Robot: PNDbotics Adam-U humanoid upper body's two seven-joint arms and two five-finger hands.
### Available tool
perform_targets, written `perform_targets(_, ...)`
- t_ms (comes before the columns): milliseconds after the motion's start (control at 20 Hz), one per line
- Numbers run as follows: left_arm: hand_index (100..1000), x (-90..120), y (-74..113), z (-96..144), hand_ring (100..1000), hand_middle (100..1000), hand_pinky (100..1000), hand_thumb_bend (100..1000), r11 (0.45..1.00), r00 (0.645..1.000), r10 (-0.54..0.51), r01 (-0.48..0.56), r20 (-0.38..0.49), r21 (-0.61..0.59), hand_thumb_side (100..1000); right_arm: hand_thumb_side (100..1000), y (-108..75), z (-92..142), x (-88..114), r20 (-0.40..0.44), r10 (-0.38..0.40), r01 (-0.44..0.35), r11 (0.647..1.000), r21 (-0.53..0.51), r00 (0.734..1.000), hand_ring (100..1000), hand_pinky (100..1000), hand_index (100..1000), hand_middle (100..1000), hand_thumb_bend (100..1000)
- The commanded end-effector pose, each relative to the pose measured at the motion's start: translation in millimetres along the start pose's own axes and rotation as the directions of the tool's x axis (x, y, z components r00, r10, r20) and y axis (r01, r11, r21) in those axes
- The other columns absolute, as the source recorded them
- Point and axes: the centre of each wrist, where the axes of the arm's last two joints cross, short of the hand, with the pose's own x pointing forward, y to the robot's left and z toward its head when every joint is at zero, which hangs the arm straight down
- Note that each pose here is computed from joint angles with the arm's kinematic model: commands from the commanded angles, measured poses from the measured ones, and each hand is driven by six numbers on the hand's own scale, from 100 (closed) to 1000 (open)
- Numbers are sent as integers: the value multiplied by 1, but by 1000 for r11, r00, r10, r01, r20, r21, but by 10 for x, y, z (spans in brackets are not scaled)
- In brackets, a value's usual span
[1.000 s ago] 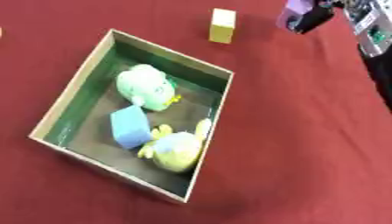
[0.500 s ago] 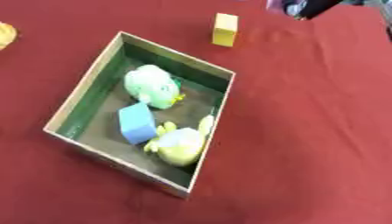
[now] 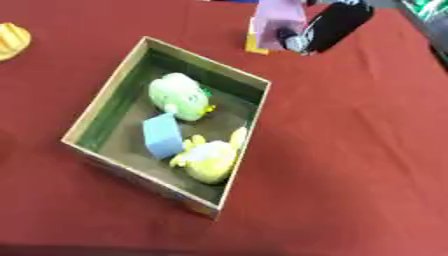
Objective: Pick up objects on the table and place them in the box.
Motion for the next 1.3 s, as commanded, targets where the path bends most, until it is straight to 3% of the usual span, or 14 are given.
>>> perform_targets(50,847,71,42,-68,651,689,800,100,1000,999,-20,20,38,-13,587,298,-26,-71,144,44,31,-32,999,31,999,815,778,802,690,100)
perform_targets(400,847,84,19,-92,651,689,800,100,1000,999,-10,11,48,-19,588,342,6,-381,301,87,95,-100,993,59,992,849,803,826,730,100)
perform_targets(700,847,97,6,-116,651,689,800,100,1000,998,0,1,58,-23,589,356,49,-706,231,91,125,-135,985,105,988,862,813,836,743,100)
perform_targets(1050,847,100,2,-122,650,689,800,100,1000,998,5,-4,61,-24,594,353,131,-872,178,130,150,-168,975,144,980,906,845,885,793,100)
perform_targets(1200,847,99,4,-121,650,689,800,100,1000,998,6,-4,61,-23,590,418,169,-885,136,158,168,-192,969,153,973,965,894,928,848,104)
perform_targets(1300,847,99,5,-121,650,689,800,100,1000,998,6,-5,60,-22,591,540,197,-884,104,183,183,-213,964,158,966,1000,925,956,892,153)
